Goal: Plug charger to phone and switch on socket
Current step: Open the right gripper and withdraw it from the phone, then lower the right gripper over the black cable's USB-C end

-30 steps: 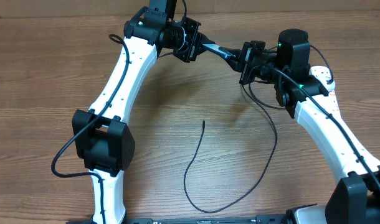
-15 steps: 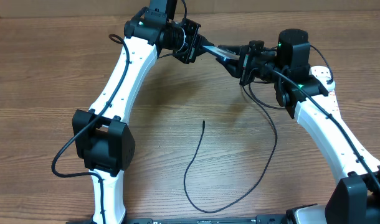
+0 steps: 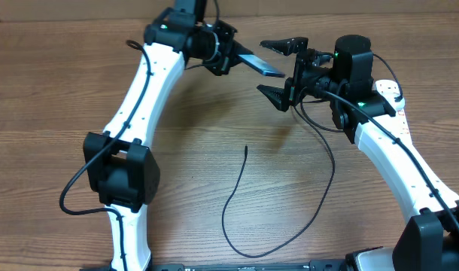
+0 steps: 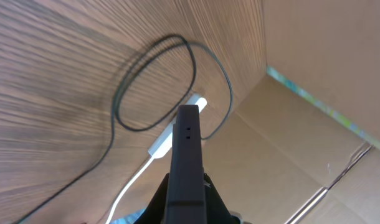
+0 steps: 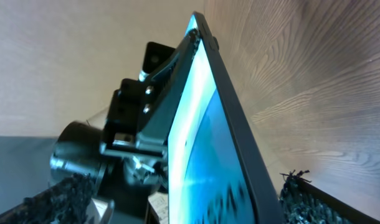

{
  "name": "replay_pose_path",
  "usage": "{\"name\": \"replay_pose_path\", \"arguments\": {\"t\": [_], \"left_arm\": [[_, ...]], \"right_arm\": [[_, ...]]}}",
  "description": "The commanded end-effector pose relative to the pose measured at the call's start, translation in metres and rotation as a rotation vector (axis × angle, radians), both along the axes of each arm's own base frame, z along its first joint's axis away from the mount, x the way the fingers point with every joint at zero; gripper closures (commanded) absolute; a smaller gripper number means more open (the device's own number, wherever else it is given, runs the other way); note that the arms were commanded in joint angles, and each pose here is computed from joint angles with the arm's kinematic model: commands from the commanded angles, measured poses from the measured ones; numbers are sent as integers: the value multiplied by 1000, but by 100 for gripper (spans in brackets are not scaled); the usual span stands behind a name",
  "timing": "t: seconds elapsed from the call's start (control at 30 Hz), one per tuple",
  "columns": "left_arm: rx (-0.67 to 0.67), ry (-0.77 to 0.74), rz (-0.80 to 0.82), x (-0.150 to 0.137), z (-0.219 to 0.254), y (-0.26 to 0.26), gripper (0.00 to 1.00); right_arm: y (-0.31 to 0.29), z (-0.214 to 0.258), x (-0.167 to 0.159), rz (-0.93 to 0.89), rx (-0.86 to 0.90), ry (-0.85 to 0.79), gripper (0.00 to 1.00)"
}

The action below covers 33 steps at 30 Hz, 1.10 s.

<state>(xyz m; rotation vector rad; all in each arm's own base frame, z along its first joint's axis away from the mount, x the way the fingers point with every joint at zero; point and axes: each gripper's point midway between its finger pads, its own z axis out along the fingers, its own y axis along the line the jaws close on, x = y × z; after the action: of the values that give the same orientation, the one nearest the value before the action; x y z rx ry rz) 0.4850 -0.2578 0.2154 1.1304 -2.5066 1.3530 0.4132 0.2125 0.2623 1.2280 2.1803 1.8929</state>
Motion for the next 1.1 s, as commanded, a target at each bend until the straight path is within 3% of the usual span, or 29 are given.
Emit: {"name": "replay_pose_path", "arguments": {"t": [0.0, 0.27, 0.57, 1.07], "left_arm": [[-4, -84, -14, 6, 23, 35, 96], [31, -121, -70, 2, 14, 89, 96], [85, -180, -149, -9, 5, 137, 96], [65, -313, -222, -10, 13, 164, 95]], "right_arm": [[-2, 16, -2, 46, -25, -117, 0], [-19, 20, -2, 103, -73, -256, 0], [-20, 16, -7, 216, -222, -527, 0], [-53, -92, -29, 216, -709, -246, 0]]}}
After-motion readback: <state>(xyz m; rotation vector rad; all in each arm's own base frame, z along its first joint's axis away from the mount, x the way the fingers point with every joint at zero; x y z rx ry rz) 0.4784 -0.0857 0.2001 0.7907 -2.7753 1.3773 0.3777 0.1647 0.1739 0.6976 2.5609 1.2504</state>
